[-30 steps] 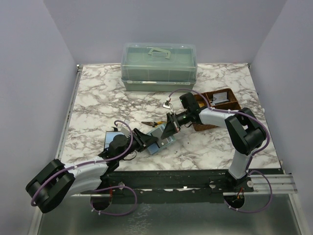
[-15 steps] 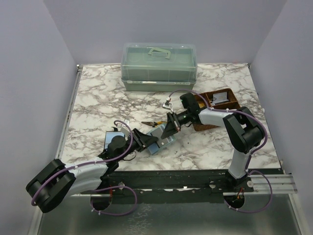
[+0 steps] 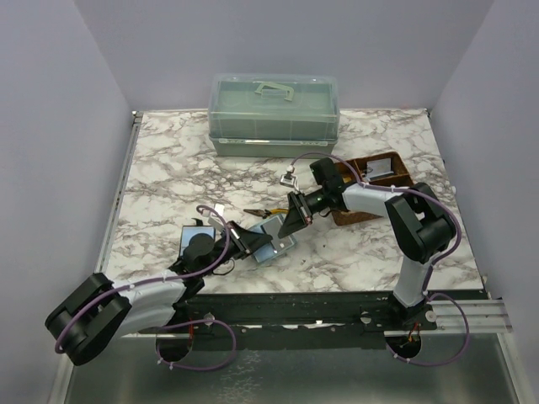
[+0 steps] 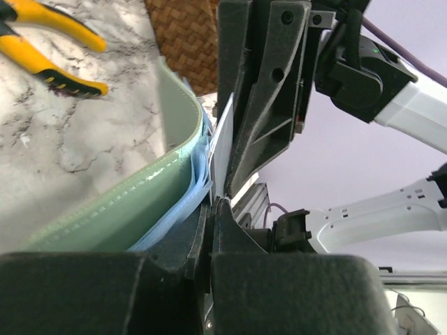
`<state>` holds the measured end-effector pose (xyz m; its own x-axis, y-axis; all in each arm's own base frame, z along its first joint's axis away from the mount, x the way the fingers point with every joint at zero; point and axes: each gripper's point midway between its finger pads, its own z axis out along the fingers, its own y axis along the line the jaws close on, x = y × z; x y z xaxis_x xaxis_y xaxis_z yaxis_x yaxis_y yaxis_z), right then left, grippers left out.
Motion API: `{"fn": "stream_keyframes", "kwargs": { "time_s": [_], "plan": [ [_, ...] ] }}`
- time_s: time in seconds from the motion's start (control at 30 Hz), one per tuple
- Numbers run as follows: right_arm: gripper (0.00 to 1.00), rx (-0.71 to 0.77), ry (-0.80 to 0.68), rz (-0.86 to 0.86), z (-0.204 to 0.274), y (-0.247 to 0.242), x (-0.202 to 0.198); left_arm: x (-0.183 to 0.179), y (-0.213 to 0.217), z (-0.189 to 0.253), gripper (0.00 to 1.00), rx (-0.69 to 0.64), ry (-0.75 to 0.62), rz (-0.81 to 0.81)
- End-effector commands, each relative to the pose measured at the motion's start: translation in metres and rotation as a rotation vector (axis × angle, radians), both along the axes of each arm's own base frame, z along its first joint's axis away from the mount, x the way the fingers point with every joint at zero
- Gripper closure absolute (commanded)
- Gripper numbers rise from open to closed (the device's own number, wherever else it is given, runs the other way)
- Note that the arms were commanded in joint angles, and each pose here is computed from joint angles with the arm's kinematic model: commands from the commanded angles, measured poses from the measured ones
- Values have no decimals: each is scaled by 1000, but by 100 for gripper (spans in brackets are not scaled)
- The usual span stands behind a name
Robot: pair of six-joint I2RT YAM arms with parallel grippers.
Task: Take the credit cards out of the card holder
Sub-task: Remove the credit card from the card holder.
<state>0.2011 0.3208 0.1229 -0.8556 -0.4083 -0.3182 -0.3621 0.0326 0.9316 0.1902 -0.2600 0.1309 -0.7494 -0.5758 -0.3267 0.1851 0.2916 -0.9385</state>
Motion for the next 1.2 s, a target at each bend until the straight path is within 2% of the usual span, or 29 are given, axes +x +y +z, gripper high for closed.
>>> {"fn": "stream_keyframes", "kwargs": {
  "time_s": [0.0, 0.27, 0.37, 0.5, 0.7, 1.0, 1.13, 1.17],
  "plan": [
    [81, 60, -59, 87, 18, 5, -15, -9, 5, 36, 100, -92, -148, -16],
    [52, 189, -208, 54, 50, -25, 2, -28, 17, 29, 100, -71, -200, -50],
    [46, 199, -245, 53, 47, -26, 1, -32, 18, 32, 100, -58, -220, -64],
    [38, 184, -216, 49, 39, -26, 4, -35, 19, 40, 100, -51, -251, -77],
    [34, 163, -177, 35, 34, -25, 3, -40, 18, 45, 100, -54, -269, -104],
    [35, 249, -96, 115, 47, -26, -14, -34, 7, 66, 100, -56, -308, -131],
    [42, 242, -86, 132, 45, -22, -19, -33, 3, 69, 100, -64, -313, -142],
    [49, 240, -81, 134, 44, -21, -19, -32, 2, 70, 100, -65, -315, -144]
  ]
}}
